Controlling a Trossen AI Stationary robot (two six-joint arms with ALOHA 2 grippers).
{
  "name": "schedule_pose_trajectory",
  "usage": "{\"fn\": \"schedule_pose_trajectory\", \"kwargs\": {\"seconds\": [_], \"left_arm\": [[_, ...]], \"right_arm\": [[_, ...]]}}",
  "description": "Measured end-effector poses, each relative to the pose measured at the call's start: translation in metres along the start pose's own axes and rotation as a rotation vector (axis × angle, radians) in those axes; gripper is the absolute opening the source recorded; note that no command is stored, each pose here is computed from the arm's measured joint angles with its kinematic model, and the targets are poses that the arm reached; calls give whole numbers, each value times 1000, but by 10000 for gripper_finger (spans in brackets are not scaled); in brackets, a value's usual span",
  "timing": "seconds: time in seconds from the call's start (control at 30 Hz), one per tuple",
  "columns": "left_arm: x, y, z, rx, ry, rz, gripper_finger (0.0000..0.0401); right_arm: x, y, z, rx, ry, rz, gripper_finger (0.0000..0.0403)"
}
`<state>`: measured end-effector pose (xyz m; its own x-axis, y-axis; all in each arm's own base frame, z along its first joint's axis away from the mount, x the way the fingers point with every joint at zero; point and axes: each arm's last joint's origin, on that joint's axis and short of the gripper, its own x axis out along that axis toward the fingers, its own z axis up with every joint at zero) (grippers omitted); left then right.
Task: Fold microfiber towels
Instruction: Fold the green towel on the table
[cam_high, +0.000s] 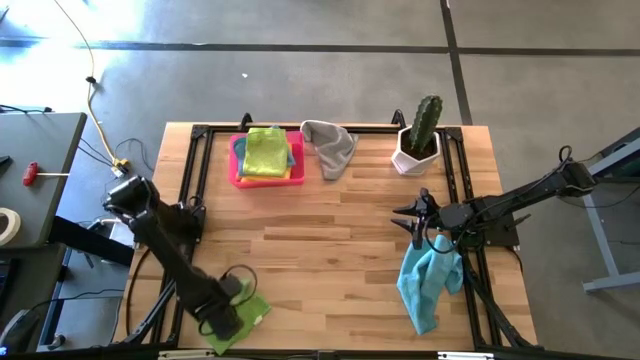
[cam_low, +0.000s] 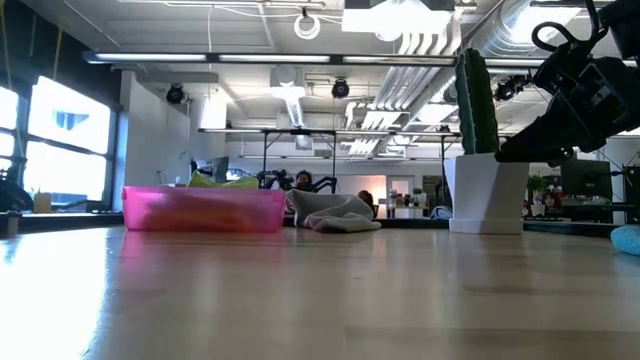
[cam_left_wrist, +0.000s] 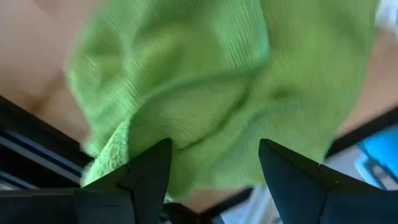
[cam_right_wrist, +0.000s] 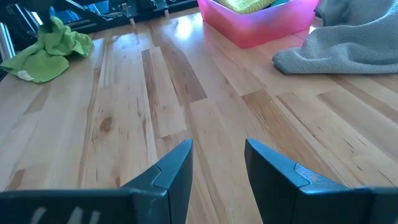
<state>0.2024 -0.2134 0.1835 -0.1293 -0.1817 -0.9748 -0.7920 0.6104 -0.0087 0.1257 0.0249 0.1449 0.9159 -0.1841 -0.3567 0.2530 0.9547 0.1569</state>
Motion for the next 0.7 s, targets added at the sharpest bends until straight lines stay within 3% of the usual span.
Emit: {"fn": "schedule_pose_trajectory", "kwargs": {"seconds": [0.13,0.37,0.5,0.7], "left_arm": [[17,-5,-13,35,-2,13,232],[43,-13,-3,169,-75,80,232],[43,-17,14,221,-135,79,232],[30,-23,61,250,-406,66,232]], "right_arm": [[0,0,0,-2,3,-1,138],[0,0,-1,-6,13,0,138],[0,0,-2,-8,16,-2,138],[0,-1,-3,-13,26,-6,138]]}}
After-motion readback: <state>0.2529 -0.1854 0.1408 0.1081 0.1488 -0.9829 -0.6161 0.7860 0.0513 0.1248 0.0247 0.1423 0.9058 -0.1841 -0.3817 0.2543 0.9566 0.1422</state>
